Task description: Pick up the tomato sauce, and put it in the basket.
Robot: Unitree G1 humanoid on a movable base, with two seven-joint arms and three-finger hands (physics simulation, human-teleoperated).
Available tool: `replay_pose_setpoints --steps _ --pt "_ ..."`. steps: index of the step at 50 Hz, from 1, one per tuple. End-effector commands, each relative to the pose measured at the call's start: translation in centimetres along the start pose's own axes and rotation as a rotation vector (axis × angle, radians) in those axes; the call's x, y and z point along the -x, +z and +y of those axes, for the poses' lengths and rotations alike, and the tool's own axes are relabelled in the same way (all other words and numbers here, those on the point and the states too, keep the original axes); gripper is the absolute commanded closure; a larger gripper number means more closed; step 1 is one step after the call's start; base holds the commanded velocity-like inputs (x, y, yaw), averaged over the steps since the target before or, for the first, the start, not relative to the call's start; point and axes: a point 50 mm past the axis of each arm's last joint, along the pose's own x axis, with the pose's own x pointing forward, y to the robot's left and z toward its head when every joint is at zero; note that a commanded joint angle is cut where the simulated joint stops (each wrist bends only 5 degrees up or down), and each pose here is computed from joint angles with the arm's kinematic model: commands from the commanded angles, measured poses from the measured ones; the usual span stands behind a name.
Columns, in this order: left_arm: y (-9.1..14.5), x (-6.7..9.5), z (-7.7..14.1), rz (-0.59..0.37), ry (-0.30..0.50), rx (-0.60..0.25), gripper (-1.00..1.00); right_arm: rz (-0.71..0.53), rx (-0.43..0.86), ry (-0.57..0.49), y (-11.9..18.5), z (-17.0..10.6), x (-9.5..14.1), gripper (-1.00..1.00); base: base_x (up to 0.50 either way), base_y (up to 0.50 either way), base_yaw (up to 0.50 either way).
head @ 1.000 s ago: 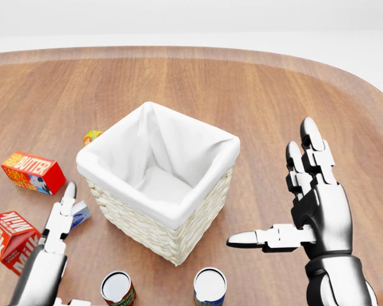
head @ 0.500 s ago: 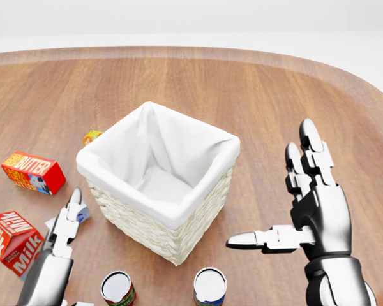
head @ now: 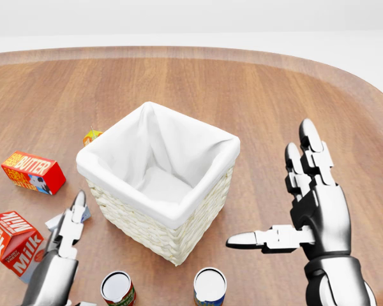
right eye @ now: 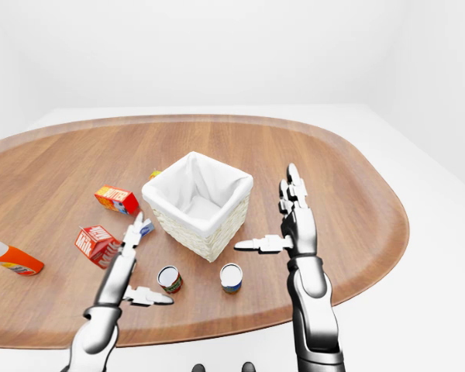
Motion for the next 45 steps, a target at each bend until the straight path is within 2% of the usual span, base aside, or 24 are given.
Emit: replay_pose_setpoints --steps 1,45 --pt "-0.7 -0.3 -0.4 0.020 -0.001 -0.014 -1.00 -0.001 0.000 0.000 0.0 0.0 0.0 -1.00 0.00 0.00 0.00" --pt "-2.0 -1.2 -1.4 0.065 -0.017 -0.035 -1.00 0.000 -0.001 0.000 0.0 0.0 0.0 -1.00 0.00 0.00 0.00"
